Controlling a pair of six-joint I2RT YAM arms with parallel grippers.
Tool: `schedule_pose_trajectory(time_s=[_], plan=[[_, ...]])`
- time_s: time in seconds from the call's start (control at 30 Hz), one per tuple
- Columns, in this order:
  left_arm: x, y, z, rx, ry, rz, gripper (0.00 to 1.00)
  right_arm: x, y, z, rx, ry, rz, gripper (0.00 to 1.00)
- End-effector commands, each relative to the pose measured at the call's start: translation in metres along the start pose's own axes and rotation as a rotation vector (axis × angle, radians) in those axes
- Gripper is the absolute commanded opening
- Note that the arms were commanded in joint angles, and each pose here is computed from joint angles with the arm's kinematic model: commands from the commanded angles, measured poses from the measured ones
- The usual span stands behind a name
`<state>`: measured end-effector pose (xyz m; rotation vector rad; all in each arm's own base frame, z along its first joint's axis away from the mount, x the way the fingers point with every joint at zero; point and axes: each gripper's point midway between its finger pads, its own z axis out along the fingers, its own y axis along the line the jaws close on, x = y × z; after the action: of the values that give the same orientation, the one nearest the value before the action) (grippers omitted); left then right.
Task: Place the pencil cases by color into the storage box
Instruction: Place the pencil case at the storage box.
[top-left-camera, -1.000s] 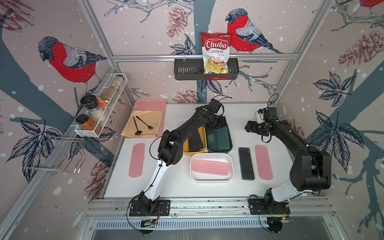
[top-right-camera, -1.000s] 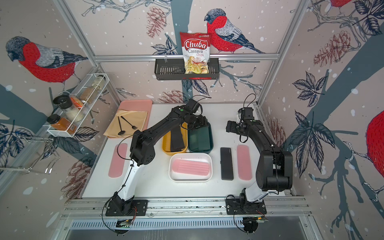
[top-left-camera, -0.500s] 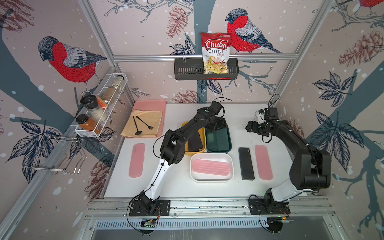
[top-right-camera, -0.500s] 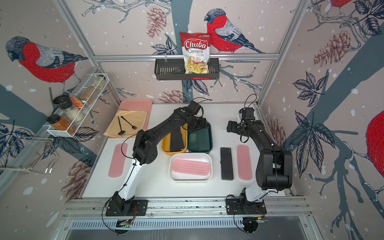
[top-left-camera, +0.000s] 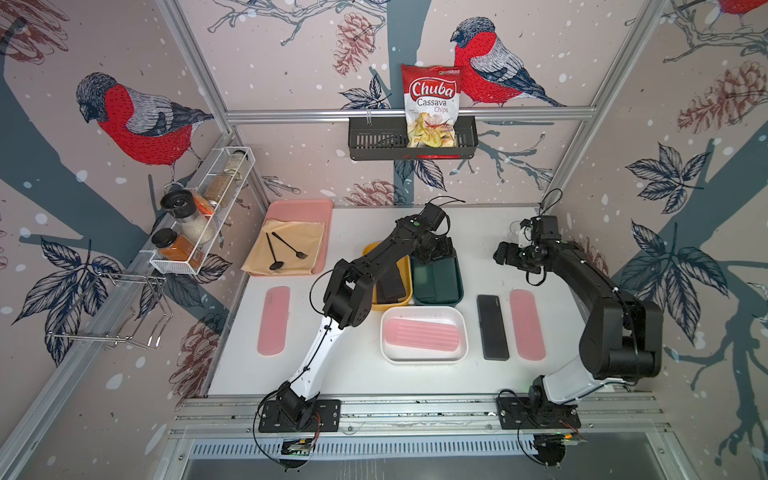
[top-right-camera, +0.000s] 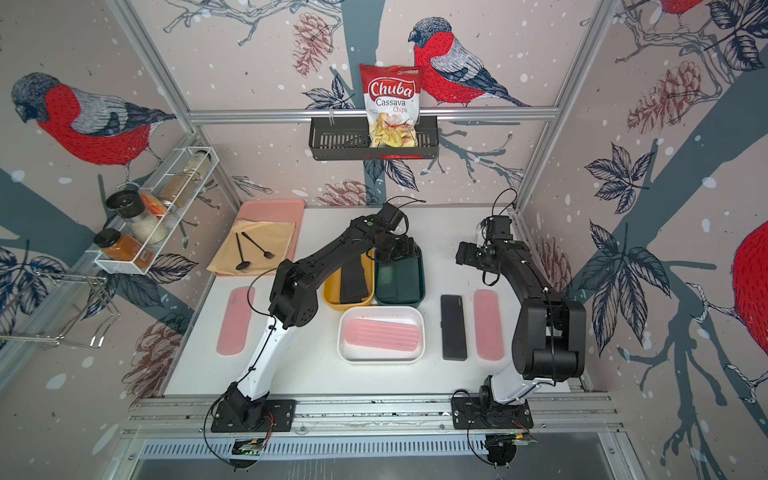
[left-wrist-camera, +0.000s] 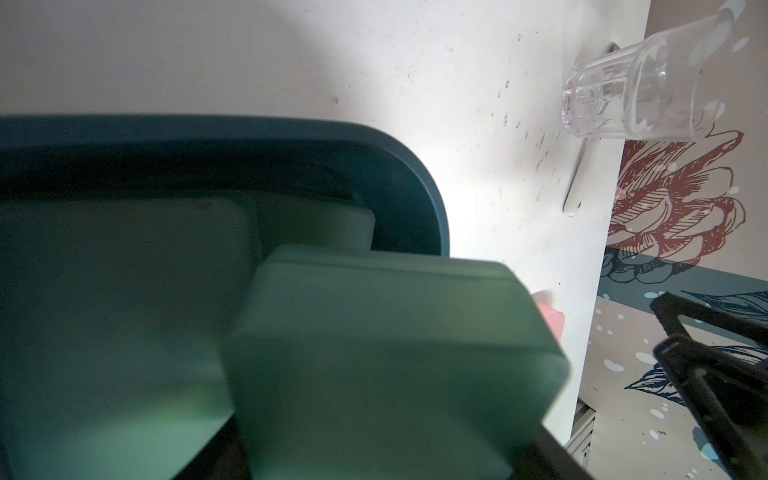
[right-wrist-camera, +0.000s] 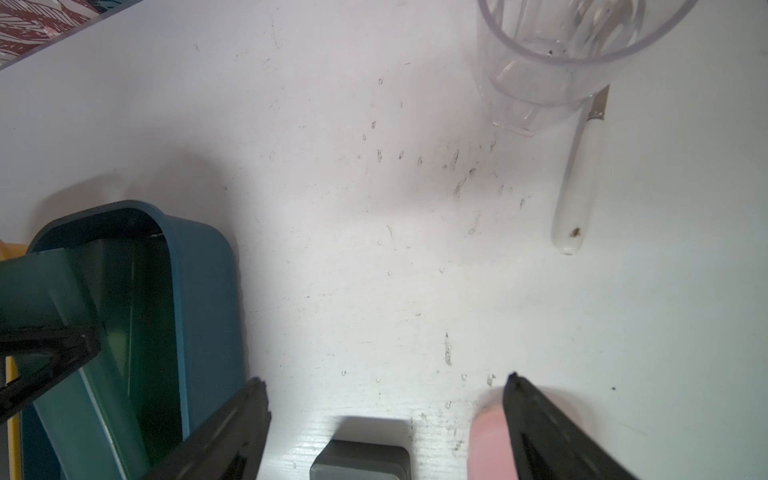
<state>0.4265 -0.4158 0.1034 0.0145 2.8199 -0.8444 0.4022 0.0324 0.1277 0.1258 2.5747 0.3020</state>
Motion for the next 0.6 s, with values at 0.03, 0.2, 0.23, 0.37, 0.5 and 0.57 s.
schedule_pose_trajectory(time_s=[0.03, 0.2, 0.23, 0.37, 0.5, 0.57], plan=[[-0.0028, 0.0040, 0.0024, -0.022, -0.016, 0.022, 0.77, -0.0035, 0.0025, 0.0011, -0.015, -0.014, -0.018, 0.92], [-0.0014, 0.0072, 0.0044, -0.033, -0.010, 0.021, 0.80, -0.0032, 0.0028, 0.0007, -0.016, -0.015, -0.018, 0.92], [-0.0016, 0.0072, 0.0045, -0.033, -0.011, 0.021, 0.81, -0.0037, 0.0029, 0.0006, -0.017, -0.017, -0.017, 0.92], [0.0001, 0.0113, 0.0073, -0.045, -0.002, 0.015, 0.83, -0.0031, 0.0022, 0.0004, -0.015, -0.015, -0.016, 0.92], [0.0007, 0.0113, 0.0078, -0.045, -0.001, 0.015, 0.84, -0.0038, 0.0012, -0.0003, -0.014, -0.018, -0.015, 0.92], [0.0003, 0.0102, 0.0072, -0.042, -0.002, 0.015, 0.84, -0.0039, 0.0003, -0.0005, -0.013, -0.018, -0.012, 0.92]])
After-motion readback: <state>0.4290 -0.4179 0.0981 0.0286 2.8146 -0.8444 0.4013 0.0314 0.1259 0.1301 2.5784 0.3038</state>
